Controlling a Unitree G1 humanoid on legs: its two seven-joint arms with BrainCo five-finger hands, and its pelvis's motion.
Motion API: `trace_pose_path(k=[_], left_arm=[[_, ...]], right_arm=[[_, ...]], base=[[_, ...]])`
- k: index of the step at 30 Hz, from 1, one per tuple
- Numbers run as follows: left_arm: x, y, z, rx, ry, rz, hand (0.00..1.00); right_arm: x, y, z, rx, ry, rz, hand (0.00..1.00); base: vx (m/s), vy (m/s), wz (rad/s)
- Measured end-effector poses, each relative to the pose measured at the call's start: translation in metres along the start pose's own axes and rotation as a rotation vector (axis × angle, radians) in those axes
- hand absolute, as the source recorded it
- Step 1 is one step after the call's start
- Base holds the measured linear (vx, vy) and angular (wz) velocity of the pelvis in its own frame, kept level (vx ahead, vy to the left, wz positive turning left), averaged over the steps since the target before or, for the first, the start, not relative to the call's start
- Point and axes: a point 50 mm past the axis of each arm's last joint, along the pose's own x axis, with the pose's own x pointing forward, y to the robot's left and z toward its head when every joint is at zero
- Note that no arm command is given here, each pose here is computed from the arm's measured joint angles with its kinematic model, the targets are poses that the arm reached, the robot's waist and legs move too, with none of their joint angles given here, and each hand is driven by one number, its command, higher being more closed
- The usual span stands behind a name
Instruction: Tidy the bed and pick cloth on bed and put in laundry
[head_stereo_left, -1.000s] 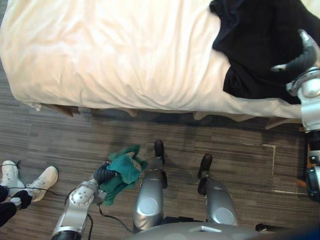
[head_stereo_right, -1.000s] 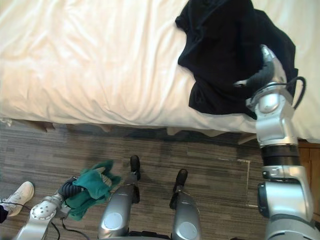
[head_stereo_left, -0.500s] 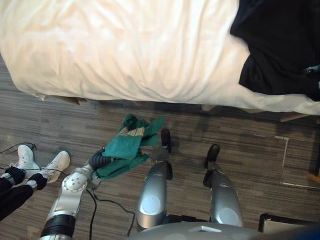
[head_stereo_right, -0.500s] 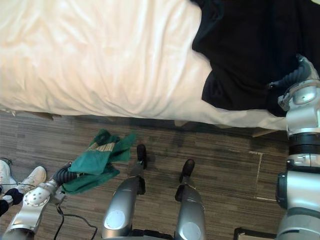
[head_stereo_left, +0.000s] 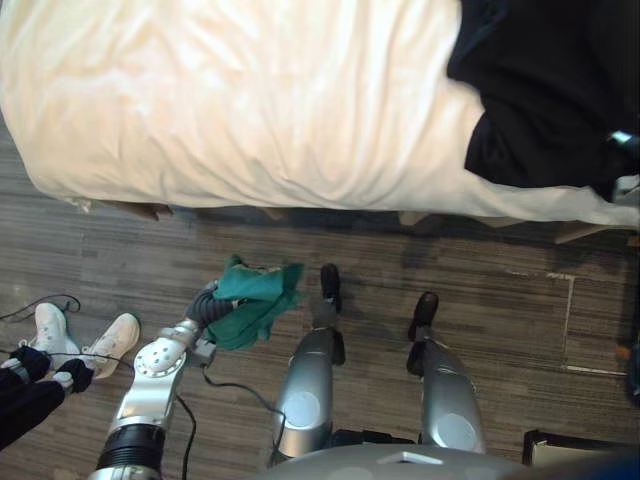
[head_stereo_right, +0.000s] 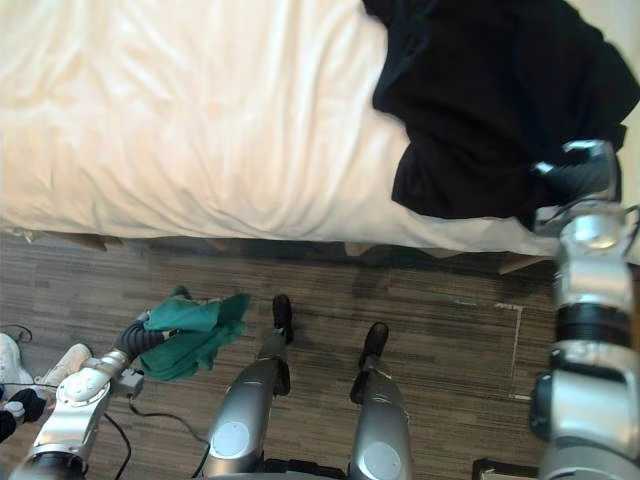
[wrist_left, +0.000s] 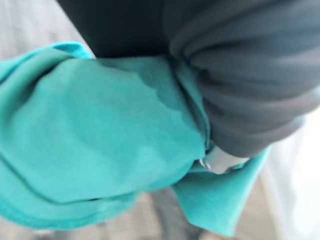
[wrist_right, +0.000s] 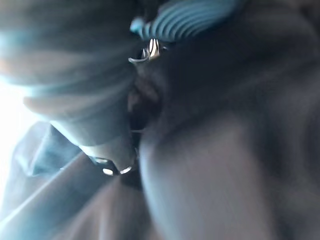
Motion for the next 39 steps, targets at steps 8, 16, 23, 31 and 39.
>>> trace_pose_path(k=[8, 16, 23, 31, 39], left_arm=[[-0.025, -0.050, -0.026, -0.316, 0.014, -0.053, 1.00], [-0.067, -0.096, -0.056, -0.500, 0.101, -0.137, 1.00], [-0.096, -0.103, -0.068, -0.611, 0.141, -0.106, 1.00], [-0.100, -0.103, -0.055, -0.677, 0.079, -0.089, 1.00], [-0.104, -0.106, -0.059, -0.709, 0.117, -0.032, 1.00]], right_arm=[[-0.124, 0.094, -0.131, 0.545, 0.406, 0.161, 1.00], [-0.241, 0.102, -0.168, 0.797, 0.581, 0.157, 1.00], [-0.267, 0.092, -0.136, 0.893, 0.423, 0.242, 1.00], [-0.271, 0.100, -0.119, 0.803, 0.404, 0.321, 1.00], [-0.288, 0.105, -0.138, 0.560, 0.569, 0.359, 1.00]], base=[[0.05, -0.001, -0.08], [0.10, -0.008, -0.15], [0.12, -0.009, -0.08], [0.06, -0.002, 0.00], [0.04, 0.012, 0.39]])
